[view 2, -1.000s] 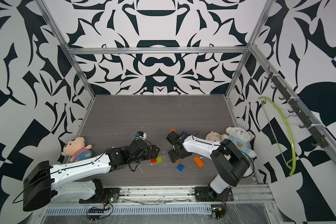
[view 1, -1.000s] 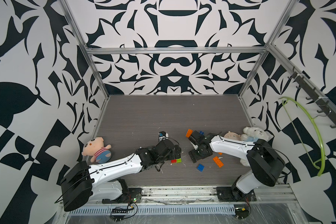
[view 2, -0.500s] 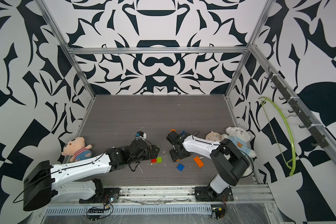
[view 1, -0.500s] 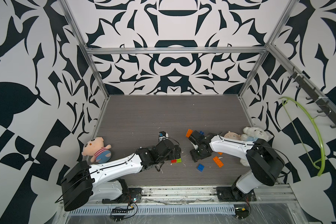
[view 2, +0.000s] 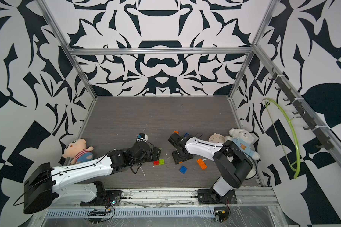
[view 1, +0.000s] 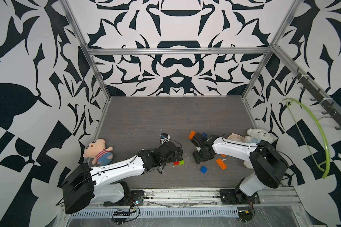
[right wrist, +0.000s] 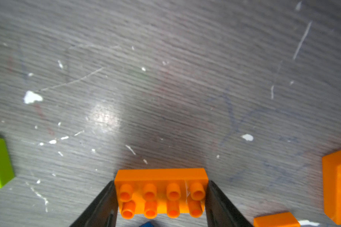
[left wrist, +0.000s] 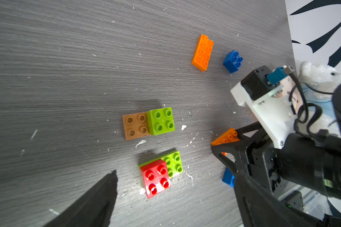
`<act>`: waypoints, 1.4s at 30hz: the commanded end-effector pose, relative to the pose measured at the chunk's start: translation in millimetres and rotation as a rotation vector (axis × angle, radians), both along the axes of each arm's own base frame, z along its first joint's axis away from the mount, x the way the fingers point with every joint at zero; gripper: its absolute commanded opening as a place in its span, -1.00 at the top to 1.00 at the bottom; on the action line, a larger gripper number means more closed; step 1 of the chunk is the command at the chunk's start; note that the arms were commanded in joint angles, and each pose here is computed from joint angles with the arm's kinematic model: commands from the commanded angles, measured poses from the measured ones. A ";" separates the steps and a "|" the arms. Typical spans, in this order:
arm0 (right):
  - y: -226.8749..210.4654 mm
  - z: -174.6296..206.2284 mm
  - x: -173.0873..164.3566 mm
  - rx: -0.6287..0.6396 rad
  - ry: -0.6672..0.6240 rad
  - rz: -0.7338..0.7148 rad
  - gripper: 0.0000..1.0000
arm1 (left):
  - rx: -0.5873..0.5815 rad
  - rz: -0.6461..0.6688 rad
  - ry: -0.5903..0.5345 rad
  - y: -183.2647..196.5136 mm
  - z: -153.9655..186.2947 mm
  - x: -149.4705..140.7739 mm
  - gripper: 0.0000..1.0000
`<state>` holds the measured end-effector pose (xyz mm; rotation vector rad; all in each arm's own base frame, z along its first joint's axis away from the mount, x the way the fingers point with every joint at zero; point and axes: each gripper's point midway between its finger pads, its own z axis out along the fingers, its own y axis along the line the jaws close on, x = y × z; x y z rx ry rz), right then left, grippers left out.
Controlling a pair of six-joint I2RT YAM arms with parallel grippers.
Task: Assemble the number 5 with lego
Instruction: Pick up the lego brick from the center of the board, then assemble the lego brick with the lego brick.
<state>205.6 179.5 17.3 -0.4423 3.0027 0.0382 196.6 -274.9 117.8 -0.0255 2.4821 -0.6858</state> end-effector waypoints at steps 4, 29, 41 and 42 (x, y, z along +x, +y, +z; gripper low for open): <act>7.8 37.0 8.2 0.003 -0.066 -0.087 -0.20 | 0.050 0.082 -0.038 25.4 5.5 3.8 -0.98; 120.2 70.3 -14.5 0.189 -0.123 -0.142 -0.17 | -0.004 0.302 -0.097 101.8 -7.0 0.1 -0.98; 140.4 62.0 -16.5 0.169 -0.114 -0.137 -0.16 | 0.013 0.262 -0.035 94.3 -26.6 -5.9 -0.98; 141.7 61.6 -16.5 0.170 -0.113 -0.134 -0.16 | 0.015 0.263 -0.034 94.5 -27.4 -5.7 -0.99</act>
